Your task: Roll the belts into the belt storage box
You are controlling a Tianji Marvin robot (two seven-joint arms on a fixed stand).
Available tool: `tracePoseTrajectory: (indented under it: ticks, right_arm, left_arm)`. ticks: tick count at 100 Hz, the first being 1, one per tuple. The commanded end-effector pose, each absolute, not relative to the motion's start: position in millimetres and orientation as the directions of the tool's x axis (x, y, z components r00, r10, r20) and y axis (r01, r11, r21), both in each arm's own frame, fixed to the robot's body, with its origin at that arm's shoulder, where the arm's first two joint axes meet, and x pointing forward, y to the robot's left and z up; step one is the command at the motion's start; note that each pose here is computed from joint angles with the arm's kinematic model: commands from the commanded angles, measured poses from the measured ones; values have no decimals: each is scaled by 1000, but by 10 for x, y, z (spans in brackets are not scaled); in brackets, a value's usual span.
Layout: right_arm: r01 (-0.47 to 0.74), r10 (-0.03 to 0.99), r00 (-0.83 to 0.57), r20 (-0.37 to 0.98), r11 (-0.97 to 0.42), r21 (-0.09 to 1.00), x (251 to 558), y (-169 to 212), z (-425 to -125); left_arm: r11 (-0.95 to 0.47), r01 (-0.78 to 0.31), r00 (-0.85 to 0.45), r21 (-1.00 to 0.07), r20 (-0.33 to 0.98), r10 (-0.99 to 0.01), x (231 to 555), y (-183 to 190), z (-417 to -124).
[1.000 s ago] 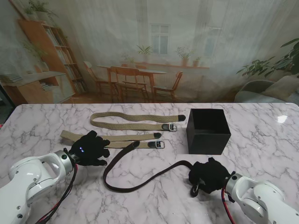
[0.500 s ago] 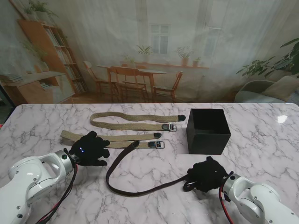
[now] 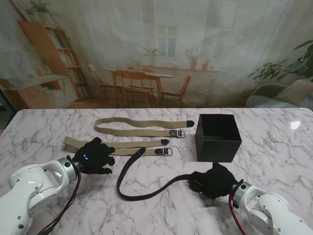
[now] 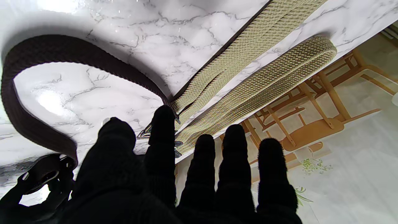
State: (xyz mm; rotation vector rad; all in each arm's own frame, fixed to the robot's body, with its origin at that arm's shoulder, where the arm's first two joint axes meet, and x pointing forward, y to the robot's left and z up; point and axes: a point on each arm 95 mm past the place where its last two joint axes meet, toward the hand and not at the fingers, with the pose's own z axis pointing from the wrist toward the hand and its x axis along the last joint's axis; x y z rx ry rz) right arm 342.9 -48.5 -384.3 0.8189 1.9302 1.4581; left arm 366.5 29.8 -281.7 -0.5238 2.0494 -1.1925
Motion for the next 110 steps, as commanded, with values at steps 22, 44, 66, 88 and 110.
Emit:
tracePoseTrajectory:
  ticks: [22, 44, 66, 88, 110]
  right_arm:
    - [178, 763, -645, -27, 186, 966, 3379, -486, -3988]
    - [188, 751, -660, -19, 189, 964, 3383, -480, -3987]
    - [219, 743, -669, 9, 186, 958, 3366, -458, -3913]
    - [324, 731, -681, 37, 255, 911, 3316, -398, -3779]
    - [391, 732, -677, 76, 271, 879, 3311, -368, -3724]
  left_arm:
    - [505, -2, -677, -863, -370, -636, 3651, 294, -2824]
    - [505, -2, -676, -863, -371, -637, 3650, 297, -2826]
    - [505, -3, -676, -863, -371, -636, 3649, 296, -2826]
    - [498, -5, -678, -867, -363, -639, 3659, 293, -2830]
    - [499, -5, -683, -867, -362, -635, 3671, 291, -2819]
